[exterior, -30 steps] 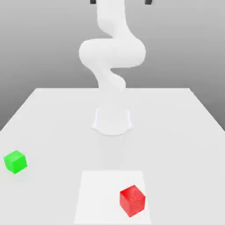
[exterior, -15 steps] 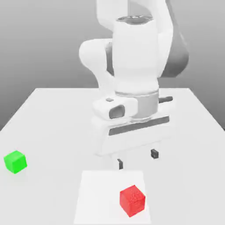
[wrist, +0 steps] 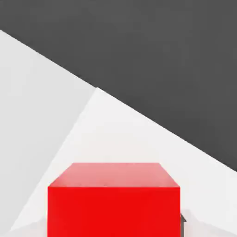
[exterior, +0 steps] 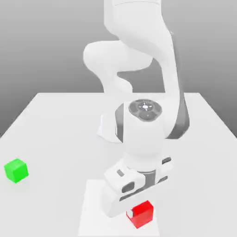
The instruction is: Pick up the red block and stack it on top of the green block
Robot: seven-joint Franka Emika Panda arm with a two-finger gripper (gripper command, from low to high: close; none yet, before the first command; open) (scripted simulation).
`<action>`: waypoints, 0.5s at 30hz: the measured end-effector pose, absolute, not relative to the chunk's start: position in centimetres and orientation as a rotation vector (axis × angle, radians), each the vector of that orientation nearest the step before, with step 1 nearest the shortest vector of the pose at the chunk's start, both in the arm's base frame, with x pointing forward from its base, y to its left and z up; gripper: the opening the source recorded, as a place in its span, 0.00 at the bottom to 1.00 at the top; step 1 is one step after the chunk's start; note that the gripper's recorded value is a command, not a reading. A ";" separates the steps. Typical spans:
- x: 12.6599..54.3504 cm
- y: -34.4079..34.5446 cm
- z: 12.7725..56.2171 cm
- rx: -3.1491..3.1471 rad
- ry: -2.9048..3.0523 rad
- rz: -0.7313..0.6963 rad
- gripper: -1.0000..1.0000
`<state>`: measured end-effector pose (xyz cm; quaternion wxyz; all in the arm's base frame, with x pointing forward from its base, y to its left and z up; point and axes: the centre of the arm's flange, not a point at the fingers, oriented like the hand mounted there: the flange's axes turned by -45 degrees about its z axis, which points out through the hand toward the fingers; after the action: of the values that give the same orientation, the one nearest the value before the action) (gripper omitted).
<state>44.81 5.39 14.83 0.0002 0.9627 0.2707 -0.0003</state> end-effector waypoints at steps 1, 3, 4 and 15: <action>44.9 5.4 15.6 3.023 0.851 -0.001 0.00; 44.9 5.4 17.8 3.023 0.851 -0.001 0.00; 44.9 5.4 18.9 3.024 0.851 -0.001 0.00; 38.6 -21.1 23.4 3.125 0.128 -0.006 0.00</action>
<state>38.61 -21.06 23.38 0.0071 0.9991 0.0410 -0.0018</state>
